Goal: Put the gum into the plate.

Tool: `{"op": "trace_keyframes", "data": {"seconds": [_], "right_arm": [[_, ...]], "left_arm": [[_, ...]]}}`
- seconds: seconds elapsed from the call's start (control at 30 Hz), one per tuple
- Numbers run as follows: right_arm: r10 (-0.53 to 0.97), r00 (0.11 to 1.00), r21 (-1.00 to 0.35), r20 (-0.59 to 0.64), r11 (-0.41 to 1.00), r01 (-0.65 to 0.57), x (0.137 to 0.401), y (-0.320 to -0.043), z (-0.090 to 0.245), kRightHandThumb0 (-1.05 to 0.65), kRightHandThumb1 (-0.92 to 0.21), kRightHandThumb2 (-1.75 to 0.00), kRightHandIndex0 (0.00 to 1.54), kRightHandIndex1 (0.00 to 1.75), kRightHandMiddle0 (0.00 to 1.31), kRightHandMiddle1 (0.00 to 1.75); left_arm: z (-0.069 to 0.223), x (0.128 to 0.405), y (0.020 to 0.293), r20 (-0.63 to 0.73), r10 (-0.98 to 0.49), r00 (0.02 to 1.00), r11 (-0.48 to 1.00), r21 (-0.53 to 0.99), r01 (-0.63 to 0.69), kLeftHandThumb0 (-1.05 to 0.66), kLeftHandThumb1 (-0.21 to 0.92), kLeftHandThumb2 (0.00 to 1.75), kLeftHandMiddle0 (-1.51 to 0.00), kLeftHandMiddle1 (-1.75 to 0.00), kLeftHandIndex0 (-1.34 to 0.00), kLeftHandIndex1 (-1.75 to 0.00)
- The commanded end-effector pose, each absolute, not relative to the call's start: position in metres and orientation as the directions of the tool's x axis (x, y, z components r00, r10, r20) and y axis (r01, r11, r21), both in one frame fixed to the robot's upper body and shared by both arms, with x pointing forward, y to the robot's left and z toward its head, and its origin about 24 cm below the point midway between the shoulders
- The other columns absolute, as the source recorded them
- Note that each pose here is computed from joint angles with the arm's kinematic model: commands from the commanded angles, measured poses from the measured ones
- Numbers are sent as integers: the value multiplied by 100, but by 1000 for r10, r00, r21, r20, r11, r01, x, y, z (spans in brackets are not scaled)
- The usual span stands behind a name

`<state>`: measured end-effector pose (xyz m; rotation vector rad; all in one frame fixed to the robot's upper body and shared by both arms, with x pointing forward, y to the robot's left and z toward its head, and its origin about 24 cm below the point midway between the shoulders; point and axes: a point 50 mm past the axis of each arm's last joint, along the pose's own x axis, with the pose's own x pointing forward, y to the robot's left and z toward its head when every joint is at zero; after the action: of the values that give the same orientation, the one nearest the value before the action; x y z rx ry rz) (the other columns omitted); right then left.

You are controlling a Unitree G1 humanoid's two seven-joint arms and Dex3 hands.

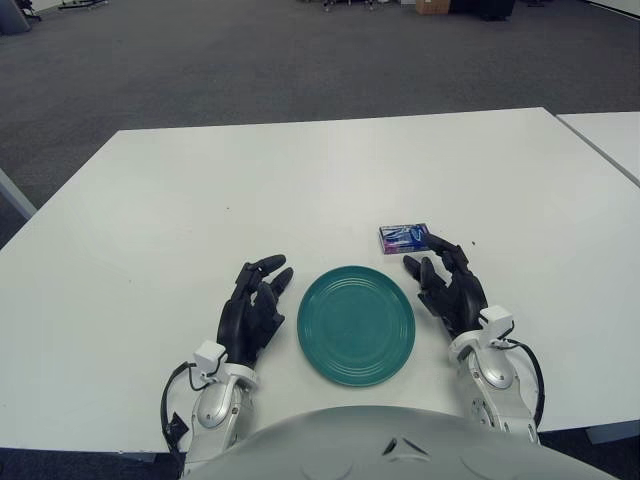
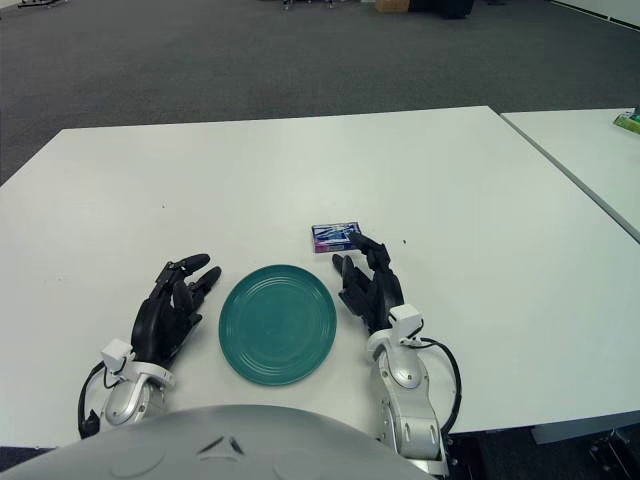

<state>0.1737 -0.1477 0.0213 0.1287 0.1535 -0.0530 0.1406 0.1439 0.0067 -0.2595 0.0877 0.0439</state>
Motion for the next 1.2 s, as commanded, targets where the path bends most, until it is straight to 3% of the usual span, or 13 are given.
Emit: {"op": "trace_keyframes", "data": {"seconds": [0.0,0.37,0.57,0.7,0.87,1.03,1.17], "right_arm": [[-43,983,121,-179,990,65,174,-148,17,-65,-92,-76,60,3,0,80],[-48,990,122,-131,990,64,178,-147,26,-65,-92,-72,60,3,0,83],[-55,998,73,-15,996,56,184,-146,57,-63,-92,-65,59,2,0,85],[-32,988,-183,148,981,59,185,-146,78,-63,-92,-59,57,1,0,84],[97,946,-601,308,791,115,187,-149,93,-67,-92,-55,55,0,0,86],[212,923,-828,320,536,164,202,-147,105,-72,-92,-51,52,0,0,89],[278,921,-924,272,343,169,216,-143,109,-73,-92,-47,50,0,0,91]], "left_arm": [[7,144,143,-84,30,996,968,-247,-50,-90,92,84,-48,-37,-23,-107],[7,145,143,-85,29,996,968,-245,-49,-90,92,85,-48,-36,-24,-107],[7,145,142,-81,33,996,968,-244,-52,-90,92,85,-48,-36,-23,-106],[8,146,141,-80,34,996,969,-243,-53,-89,92,85,-48,-36,-23,-106],[7,147,141,-83,31,996,966,-255,-51,-88,92,86,-49,-36,-24,-106],[6,147,140,-84,24,996,963,-265,-46,-88,92,86,-49,-37,-24,-105],[6,148,139,-81,23,996,962,-268,-44,-87,92,85,-49,-37,-23,-104]]}}
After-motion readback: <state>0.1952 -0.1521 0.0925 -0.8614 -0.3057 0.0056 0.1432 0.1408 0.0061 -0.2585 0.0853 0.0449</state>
